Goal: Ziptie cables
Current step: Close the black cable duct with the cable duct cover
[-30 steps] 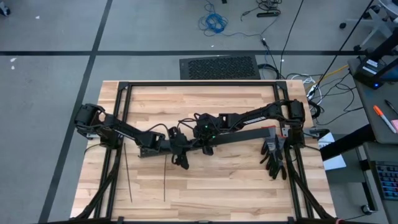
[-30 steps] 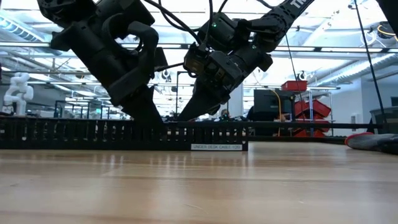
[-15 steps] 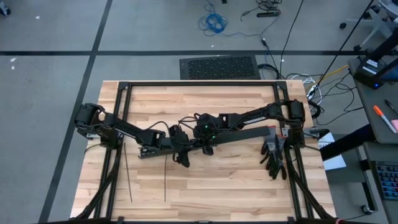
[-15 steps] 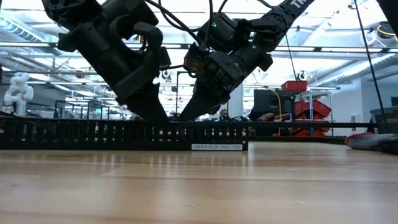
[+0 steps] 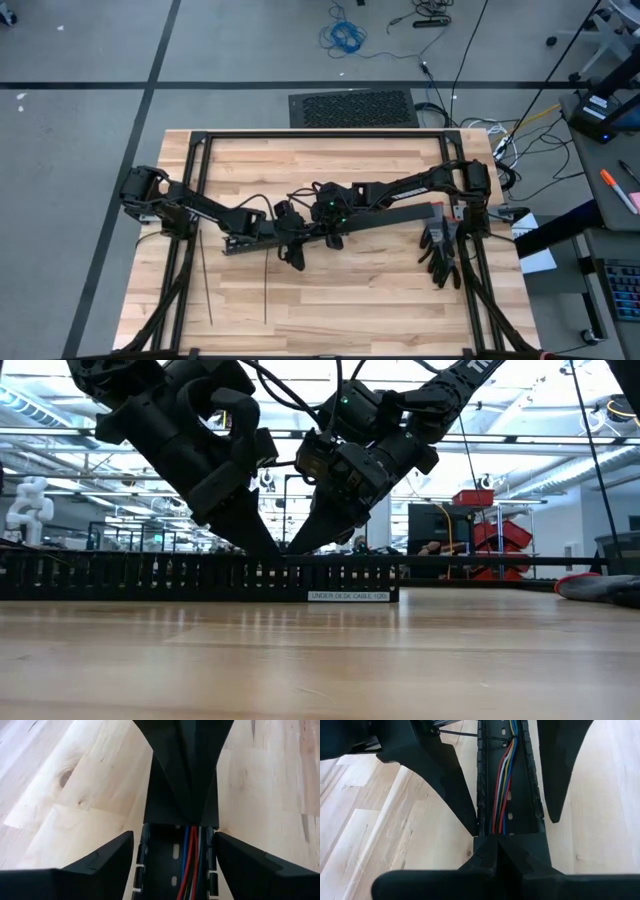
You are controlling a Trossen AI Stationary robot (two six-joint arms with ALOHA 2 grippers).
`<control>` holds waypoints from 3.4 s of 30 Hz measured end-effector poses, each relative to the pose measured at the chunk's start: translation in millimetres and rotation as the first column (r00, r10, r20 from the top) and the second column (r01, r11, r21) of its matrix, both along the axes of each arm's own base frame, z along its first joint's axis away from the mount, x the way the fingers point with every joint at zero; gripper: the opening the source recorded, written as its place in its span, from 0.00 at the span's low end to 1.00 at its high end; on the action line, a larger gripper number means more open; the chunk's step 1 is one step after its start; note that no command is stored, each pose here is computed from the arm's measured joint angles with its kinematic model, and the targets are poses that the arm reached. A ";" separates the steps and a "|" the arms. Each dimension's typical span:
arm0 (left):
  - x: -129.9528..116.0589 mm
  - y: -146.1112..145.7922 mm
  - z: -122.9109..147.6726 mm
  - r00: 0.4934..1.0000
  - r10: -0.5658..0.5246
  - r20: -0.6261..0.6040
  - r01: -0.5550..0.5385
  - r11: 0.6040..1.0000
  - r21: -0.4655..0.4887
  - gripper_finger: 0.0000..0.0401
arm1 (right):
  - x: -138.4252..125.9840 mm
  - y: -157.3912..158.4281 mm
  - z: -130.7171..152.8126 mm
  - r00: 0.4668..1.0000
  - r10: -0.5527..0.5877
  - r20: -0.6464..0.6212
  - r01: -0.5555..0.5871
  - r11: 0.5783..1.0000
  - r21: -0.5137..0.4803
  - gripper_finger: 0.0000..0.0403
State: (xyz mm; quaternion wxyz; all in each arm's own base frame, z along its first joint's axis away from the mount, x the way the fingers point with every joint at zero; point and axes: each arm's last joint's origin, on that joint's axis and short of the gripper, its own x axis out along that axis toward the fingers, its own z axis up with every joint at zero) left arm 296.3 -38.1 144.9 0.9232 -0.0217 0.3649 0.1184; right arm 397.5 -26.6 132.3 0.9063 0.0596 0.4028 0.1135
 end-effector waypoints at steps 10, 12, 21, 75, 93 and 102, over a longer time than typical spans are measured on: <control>7.6 -1.5 -22.4 1.000 -0.014 -0.026 0.014 1.000 -0.018 0.67 | 0.0 0.0 0.0 1.000 -0.002 -0.001 0.002 1.000 0.002 0.00; 7.8 -1.5 -22.7 1.000 -0.014 -0.025 0.013 1.000 -0.018 0.67 | 0.0 0.0 0.0 1.000 -0.002 -0.001 0.002 1.000 0.003 0.00; 7.8 -1.6 -22.5 1.000 -0.008 -0.023 0.008 1.000 -0.003 0.57 | -0.2 0.0 0.0 1.000 -0.006 -0.004 0.007 1.000 0.007 0.00; 9.6 -1.5 -21.2 1.000 0.011 0.004 -0.011 1.000 -0.006 0.56 | -18.7 5.6 33.2 0.998 0.040 -0.043 -0.043 0.998 -0.055 0.19; 9.5 -1.1 -21.3 1.000 0.010 0.002 -0.010 1.000 -0.002 0.56 | -7.4 1.0 15.6 1.000 0.024 -0.017 -0.025 0.997 -0.073 0.00; 9.0 -1.0 -21.3 1.000 0.010 -0.002 -0.010 1.000 0.000 0.56 | -0.7 1.5 10.3 0.998 0.046 0.042 -0.045 0.998 -0.038 0.00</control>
